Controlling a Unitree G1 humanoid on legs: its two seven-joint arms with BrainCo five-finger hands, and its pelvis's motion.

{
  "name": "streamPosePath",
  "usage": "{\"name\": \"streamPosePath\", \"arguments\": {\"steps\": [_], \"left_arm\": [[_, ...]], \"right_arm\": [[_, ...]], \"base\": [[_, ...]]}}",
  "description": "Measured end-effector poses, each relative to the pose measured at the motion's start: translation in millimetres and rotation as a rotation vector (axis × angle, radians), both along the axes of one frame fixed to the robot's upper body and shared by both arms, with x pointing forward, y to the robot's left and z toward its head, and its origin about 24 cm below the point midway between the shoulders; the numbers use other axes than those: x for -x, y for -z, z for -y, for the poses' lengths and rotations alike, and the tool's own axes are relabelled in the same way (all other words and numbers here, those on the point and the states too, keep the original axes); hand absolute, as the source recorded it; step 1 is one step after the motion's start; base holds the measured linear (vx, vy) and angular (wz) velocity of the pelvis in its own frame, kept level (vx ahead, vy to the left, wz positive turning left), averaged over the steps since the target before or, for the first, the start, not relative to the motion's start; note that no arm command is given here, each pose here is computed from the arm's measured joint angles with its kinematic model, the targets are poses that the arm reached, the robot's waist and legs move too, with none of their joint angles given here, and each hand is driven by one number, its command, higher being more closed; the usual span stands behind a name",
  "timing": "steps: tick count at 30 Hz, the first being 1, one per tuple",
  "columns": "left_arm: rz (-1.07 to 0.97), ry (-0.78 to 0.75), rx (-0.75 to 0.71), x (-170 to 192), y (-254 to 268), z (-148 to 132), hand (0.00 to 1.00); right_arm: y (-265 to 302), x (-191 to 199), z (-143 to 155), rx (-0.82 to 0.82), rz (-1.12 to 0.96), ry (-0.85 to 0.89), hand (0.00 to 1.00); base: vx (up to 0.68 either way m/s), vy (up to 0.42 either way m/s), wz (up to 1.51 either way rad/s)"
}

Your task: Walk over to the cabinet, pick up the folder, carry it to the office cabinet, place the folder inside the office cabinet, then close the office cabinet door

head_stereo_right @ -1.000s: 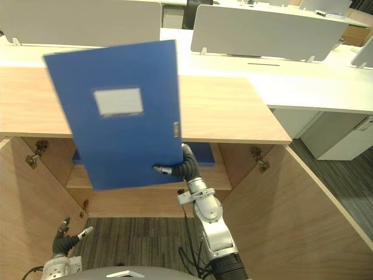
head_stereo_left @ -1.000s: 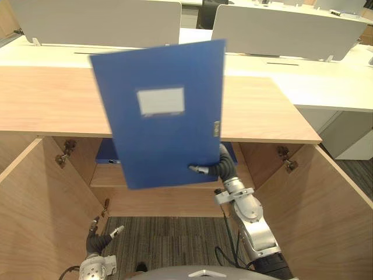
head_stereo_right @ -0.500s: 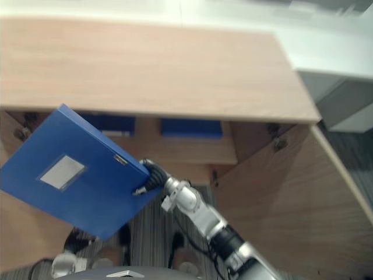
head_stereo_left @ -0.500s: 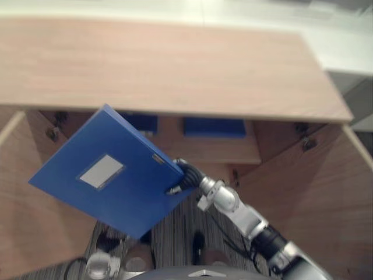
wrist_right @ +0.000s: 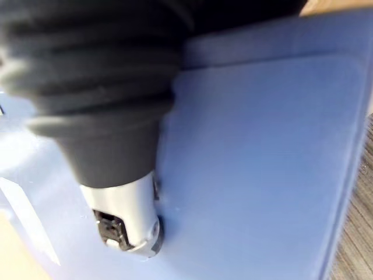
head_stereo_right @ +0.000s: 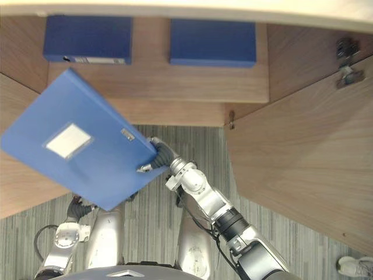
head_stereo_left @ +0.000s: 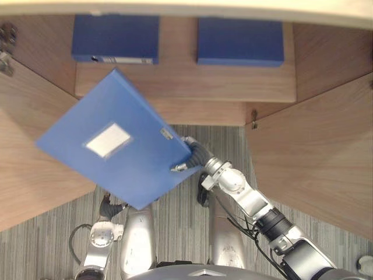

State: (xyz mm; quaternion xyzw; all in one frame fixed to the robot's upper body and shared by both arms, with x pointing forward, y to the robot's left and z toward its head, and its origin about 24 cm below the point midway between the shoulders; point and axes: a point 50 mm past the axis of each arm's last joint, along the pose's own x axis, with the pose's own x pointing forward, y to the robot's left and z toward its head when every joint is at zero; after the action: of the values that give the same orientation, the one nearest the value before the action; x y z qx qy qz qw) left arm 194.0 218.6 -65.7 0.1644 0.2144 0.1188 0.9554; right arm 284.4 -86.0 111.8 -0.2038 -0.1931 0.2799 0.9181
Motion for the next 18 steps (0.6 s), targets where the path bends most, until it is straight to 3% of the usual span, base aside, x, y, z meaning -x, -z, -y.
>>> {"name": "streamPosePath", "arguments": {"steps": [8, 18], "left_arm": [[0.264, 0.032, 0.049, -24, -50, 15, 0.0], [0.338, 0.042, 0.061, -21, -65, 14, 0.0]], "right_arm": [[-57, -18, 65, -0.428, 0.104, 0.26, 1.0], [-106, -40, 106, -0.813, 0.147, 0.335, 1.0]], "base": [[-0.06, -0.04, 0.05], [0.03, -0.066, 0.05]]}}
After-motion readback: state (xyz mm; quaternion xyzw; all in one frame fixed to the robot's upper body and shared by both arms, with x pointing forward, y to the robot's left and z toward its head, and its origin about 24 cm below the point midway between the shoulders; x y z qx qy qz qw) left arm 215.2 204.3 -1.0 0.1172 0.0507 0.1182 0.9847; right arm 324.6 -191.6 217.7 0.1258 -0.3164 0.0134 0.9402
